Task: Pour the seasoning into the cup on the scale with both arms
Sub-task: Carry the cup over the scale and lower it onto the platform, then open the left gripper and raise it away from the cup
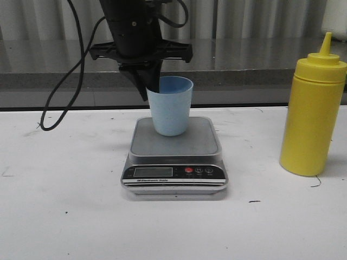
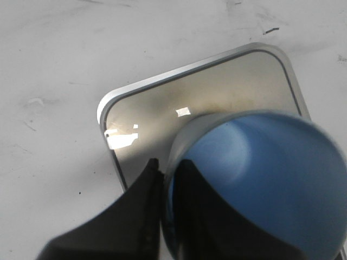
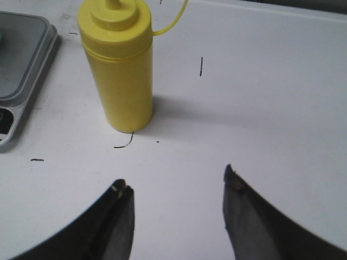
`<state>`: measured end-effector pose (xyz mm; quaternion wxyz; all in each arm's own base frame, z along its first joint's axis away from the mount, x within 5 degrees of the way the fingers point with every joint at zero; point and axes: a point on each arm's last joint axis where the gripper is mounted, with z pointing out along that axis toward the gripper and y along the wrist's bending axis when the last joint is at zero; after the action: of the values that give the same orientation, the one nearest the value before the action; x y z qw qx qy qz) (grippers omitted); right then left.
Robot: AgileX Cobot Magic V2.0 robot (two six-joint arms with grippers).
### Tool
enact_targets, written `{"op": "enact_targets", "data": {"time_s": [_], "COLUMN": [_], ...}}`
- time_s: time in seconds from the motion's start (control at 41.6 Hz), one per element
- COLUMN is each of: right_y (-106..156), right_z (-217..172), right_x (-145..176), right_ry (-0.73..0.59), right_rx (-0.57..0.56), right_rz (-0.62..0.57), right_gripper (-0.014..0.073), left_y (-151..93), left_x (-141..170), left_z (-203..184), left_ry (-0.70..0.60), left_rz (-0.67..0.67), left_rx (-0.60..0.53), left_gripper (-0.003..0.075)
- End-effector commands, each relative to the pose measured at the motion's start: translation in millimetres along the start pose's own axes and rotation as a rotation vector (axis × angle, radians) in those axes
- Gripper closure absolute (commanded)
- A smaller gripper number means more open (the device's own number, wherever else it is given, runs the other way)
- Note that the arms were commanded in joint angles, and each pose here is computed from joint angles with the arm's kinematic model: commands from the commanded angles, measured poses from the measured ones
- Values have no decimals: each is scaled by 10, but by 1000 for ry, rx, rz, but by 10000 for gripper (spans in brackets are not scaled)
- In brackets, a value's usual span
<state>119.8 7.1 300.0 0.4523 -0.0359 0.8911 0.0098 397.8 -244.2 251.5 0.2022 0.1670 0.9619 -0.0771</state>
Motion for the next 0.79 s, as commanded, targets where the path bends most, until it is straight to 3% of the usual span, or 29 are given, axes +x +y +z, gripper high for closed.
{"op": "enact_targets", "data": {"time_s": [0.0,0.072,0.168,0.553,0.769], "right_y": [-12,-12,-12,-12,-12], "right_z": [-49,-49,-49,-49,-49], "right_x": [-152,-152,-152,-152,-152], "right_ry": [-91,-91,-91,-91,-91], "right_rx": [11,11,11,11,11], "right_rz": [-16,-16,-16,-16,-16], "right_gripper": [190,190,190,190,190], "left_y": [-79,-80,-96,-82,63], "left_x": [-104,-105,-100,6,379], "left_z": [-335,-347,-390,-1185,-1679], "left_ry": [-101,-103,-102,-211,-348], "left_rz": [5,14,19,106,131], "left_rx": [39,41,59,92,53], "left_gripper": [476,373,323,350,377]}}
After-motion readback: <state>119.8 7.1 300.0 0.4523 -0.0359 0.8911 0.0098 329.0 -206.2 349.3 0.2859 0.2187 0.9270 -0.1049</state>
